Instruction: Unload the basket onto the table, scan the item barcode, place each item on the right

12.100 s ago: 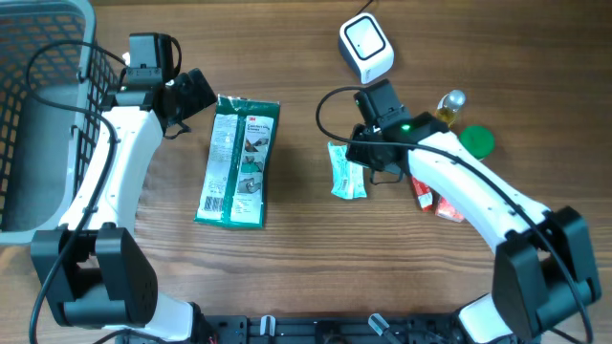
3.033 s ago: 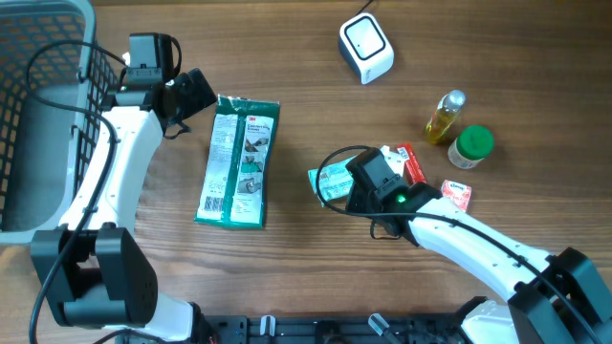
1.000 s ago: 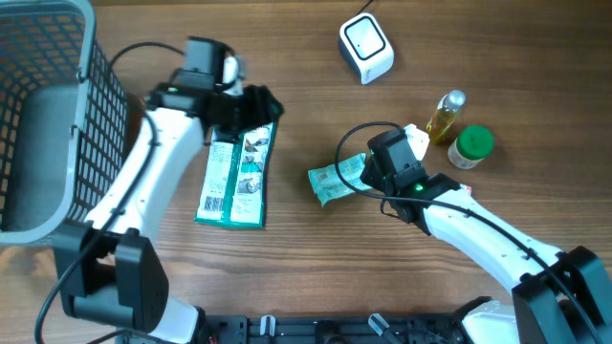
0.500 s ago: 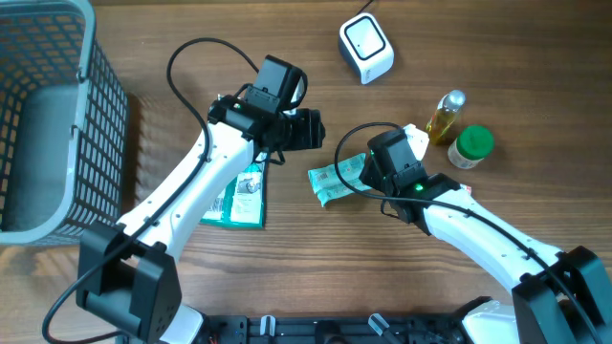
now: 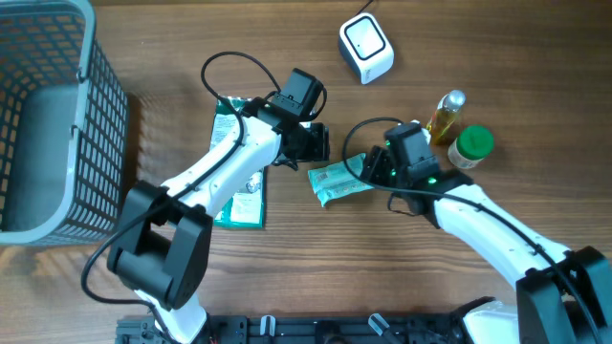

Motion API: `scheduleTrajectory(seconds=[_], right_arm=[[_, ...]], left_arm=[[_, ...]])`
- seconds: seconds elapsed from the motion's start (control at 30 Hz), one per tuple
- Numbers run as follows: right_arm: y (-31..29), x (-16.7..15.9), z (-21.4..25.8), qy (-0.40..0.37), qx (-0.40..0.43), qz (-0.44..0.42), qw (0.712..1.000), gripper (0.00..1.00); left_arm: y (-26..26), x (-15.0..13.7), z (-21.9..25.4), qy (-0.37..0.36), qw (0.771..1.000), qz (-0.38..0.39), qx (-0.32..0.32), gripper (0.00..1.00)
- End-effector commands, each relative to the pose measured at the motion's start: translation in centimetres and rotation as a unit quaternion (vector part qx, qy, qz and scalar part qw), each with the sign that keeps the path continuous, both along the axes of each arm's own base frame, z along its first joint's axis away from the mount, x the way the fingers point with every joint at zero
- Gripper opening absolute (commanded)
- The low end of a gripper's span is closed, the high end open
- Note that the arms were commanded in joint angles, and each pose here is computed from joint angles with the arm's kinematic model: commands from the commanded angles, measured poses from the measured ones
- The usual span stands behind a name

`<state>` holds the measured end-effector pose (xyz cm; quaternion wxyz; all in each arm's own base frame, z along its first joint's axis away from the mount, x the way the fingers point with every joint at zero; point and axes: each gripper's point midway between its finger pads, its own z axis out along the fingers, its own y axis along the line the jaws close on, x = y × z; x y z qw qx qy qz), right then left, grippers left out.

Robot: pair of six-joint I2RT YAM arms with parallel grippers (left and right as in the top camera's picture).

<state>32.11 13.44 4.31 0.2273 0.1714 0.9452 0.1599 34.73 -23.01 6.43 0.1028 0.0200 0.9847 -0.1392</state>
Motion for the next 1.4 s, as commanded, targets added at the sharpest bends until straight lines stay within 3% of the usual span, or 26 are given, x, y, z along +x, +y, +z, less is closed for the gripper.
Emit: scheduleTrajectory(seconds=[0.0,0.13,0.53,0.77,1.1,1.2,1.37], right_arm=[[0.4,-0.3,0.3,0.016,0.055,0.04,0.998,0.71],[0.4,-0.3,0.8,0.026,0.105,0.054,0.993,0.71],[1.0,-1.0,-0.3,0.046,0.116,0.085,0.989,0.71],[1.9,-1.3,-2.2,0.069,0.133,0.108,0.983,0.71],[2.4,-1.1,-2.3,0.066,0.145,0.116,0.98,0.71],[2.4,-1.1,-2.3,0.066,0.145,0.116,0.98,0.71],[2.3,-1.0,-2.3,0.064,0.144,0.115,0.981,0.71]], left_arm=[[-0.6,0.0,-1.0,0.007,1.0,0.003,0.007,0.61],[-1.8,-0.7,-2.1,0.012,1.0,-0.014,0.011,0.57],[-1.3,-1.9,-4.7,0.046,0.998,-0.018,0.044,0.51],[-0.7,-2.5,-4.9,0.062,0.996,-0.017,0.054,0.39],[-1.4,-1.1,-2.5,0.062,0.998,-0.012,0.004,0.44],[-0.8,-1.2,-2.5,0.075,0.997,-0.005,-0.003,0.34],[-0.1,-1.5,-2.8,0.087,0.996,0.001,0.003,0.08]])
